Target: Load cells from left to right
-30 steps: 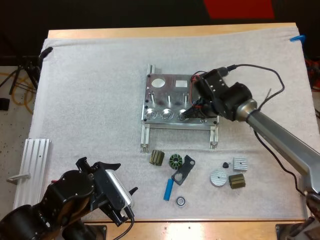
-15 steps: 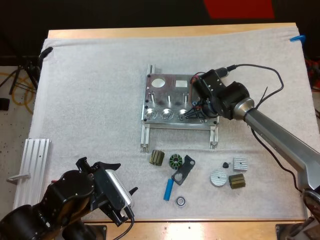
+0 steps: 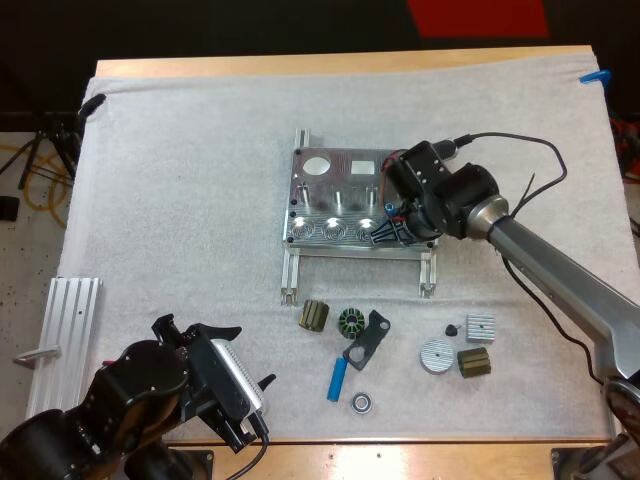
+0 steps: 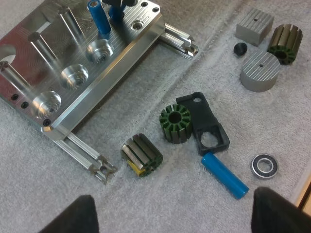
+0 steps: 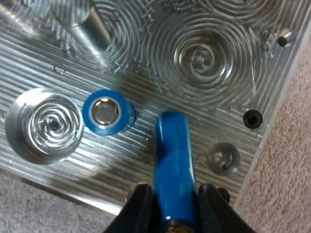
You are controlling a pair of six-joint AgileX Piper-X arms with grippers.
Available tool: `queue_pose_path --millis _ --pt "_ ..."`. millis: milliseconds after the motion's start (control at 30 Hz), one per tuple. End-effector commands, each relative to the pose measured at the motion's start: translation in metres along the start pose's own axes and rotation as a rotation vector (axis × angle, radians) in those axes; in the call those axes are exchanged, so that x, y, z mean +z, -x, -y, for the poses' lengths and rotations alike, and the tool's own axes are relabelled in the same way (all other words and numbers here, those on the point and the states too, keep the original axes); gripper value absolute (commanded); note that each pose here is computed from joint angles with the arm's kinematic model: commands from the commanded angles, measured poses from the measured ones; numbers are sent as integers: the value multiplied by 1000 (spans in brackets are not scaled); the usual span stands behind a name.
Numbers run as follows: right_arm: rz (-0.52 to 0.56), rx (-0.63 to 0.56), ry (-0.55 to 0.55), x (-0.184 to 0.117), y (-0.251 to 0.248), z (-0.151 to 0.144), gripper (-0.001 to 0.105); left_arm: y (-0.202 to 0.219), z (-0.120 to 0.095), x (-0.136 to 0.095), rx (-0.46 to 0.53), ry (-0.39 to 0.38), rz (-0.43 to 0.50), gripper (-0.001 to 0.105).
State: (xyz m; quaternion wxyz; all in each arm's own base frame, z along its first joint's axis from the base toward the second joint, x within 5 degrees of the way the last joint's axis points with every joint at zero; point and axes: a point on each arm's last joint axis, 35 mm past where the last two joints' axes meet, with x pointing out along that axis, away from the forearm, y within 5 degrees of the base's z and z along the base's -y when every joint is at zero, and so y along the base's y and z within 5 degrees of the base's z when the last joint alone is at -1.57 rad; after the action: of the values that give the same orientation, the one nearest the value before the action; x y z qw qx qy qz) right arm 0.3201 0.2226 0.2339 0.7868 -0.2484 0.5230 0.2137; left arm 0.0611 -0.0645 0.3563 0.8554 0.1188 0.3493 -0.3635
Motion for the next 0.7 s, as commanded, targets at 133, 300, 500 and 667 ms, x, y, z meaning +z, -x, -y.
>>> queue_pose_path --millis 133,300,500,667 --pt "-12 35 9 0 -4 -1 0 1 0 1 16 10 15 65" --pt "-62 46 39 -3 -17 -3 0 1 0 1 16 10 15 65" --pt "-68 49 40 -3 -21 -4 3 1 0 1 16 10 15 65" --pt "-43 77 55 -1 -20 -5 47 1 0 1 16 13 15 65"
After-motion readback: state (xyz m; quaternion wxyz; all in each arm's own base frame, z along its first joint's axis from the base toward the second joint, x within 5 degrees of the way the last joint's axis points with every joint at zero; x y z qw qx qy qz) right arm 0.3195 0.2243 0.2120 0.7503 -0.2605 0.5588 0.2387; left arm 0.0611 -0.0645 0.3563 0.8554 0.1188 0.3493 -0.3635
